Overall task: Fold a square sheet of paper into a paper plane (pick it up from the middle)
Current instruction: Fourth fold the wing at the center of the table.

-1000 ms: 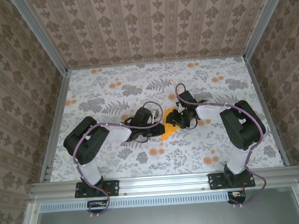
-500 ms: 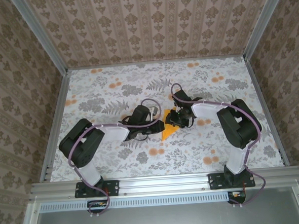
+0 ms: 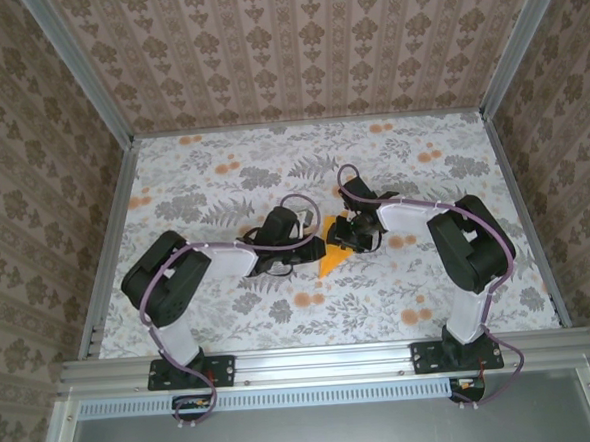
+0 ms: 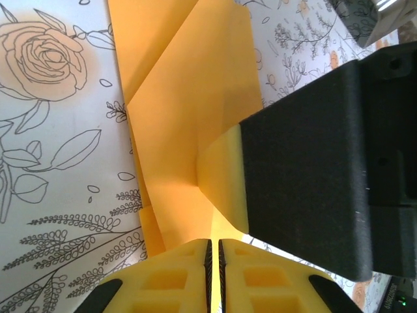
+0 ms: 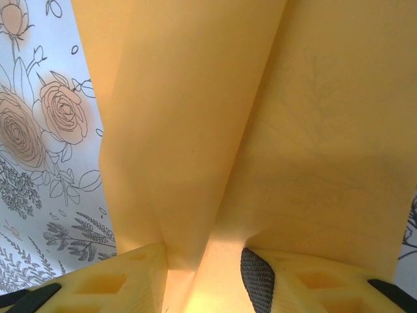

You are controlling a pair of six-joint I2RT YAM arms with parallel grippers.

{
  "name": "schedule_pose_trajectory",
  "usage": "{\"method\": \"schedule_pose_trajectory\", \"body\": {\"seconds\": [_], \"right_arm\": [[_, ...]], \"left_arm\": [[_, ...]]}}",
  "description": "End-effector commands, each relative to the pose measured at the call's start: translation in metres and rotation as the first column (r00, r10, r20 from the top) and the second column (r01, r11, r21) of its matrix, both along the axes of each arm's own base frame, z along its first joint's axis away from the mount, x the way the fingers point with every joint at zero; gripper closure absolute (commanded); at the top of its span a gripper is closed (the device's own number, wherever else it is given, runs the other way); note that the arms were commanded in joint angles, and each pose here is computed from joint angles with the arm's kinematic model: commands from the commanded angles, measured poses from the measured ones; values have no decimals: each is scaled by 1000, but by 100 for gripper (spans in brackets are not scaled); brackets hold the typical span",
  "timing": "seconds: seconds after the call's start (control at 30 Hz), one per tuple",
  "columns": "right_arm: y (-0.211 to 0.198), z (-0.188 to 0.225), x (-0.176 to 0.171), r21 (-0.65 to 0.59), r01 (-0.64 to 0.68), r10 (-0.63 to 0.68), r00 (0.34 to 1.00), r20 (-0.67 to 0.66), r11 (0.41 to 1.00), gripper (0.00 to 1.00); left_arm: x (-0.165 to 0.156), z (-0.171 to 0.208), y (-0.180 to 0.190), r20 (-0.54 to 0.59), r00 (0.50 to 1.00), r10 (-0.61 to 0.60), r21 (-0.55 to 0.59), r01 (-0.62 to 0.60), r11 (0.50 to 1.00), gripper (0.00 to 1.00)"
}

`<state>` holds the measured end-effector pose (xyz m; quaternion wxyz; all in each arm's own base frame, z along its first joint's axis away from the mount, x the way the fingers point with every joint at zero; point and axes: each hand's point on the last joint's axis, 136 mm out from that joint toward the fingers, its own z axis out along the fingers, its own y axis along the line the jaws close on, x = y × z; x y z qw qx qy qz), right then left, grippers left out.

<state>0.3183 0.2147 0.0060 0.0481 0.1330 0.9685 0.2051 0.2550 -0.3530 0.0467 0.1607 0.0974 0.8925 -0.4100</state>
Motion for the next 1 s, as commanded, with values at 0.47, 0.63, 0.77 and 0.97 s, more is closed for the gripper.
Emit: {"method": "schedule_pose_trajectory", "body": {"seconds": [0.47,0.63,0.77,0.97], "right_arm": [[-64,-79,-65,-311,-14,-66,967,-247,950,58],[-64,-79,-65,-309,-15,-66,966,-248,951,58],[-62,-78,-65,-304,-14,-65,967,-247,953,58],[-57,-70,-61,-273,-12,-55,971,-234,962,58]], "left_arm": [[0,-16,-6,-50,999,-13,24,14,1000,86],[-3,-23,-4,-76,997,-7,42,10,999,86],[-4,-32,0,-104,994,14,66,-7,998,87],[-10,-47,9,-152,987,41,119,-23,993,88]]}}
